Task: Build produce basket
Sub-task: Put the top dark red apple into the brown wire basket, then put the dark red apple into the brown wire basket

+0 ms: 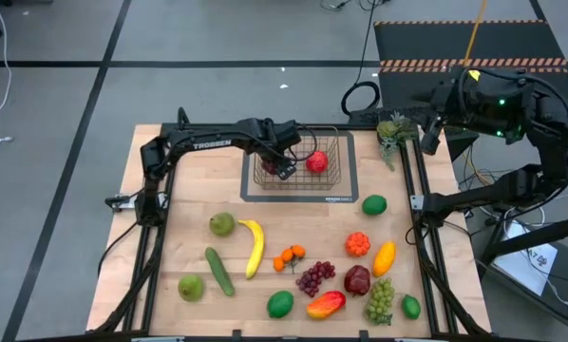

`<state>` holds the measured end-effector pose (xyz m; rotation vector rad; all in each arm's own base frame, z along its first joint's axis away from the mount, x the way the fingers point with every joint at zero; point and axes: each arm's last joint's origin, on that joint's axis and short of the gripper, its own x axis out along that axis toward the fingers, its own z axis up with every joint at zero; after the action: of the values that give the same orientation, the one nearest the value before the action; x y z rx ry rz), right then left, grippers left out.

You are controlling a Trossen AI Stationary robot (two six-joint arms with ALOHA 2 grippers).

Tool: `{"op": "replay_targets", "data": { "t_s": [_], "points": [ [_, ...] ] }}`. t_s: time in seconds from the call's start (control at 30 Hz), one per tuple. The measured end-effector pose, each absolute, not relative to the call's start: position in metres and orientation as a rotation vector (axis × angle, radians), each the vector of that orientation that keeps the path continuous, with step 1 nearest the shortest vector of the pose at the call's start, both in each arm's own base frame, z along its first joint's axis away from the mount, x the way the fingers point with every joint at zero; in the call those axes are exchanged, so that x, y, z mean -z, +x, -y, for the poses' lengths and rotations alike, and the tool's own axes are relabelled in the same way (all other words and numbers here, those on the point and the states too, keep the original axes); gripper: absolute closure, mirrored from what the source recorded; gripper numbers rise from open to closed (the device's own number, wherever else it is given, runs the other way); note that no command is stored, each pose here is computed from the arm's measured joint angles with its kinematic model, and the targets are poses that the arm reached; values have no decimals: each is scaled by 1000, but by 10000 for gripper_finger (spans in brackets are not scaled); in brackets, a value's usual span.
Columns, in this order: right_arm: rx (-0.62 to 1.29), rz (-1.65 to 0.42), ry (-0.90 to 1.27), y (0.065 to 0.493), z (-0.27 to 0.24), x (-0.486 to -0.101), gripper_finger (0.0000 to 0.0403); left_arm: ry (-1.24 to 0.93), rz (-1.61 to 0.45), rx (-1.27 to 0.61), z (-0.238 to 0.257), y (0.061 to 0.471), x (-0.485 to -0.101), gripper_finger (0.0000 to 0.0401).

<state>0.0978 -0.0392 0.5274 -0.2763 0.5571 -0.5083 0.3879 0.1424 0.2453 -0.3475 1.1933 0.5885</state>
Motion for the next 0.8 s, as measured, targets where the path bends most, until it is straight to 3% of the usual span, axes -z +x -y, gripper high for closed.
{"op": "replay_targets", "data": {
  "t_s": [0.47,0.8],
  "points": [
    [520,-546,-227,99,40,-527,243,-387,-1227,-612,-141,392,-232,118],
    [523,-540,-207,99,40,-527,243,-425,-1261,-635,-139,389,-231,30]
  ]
}}
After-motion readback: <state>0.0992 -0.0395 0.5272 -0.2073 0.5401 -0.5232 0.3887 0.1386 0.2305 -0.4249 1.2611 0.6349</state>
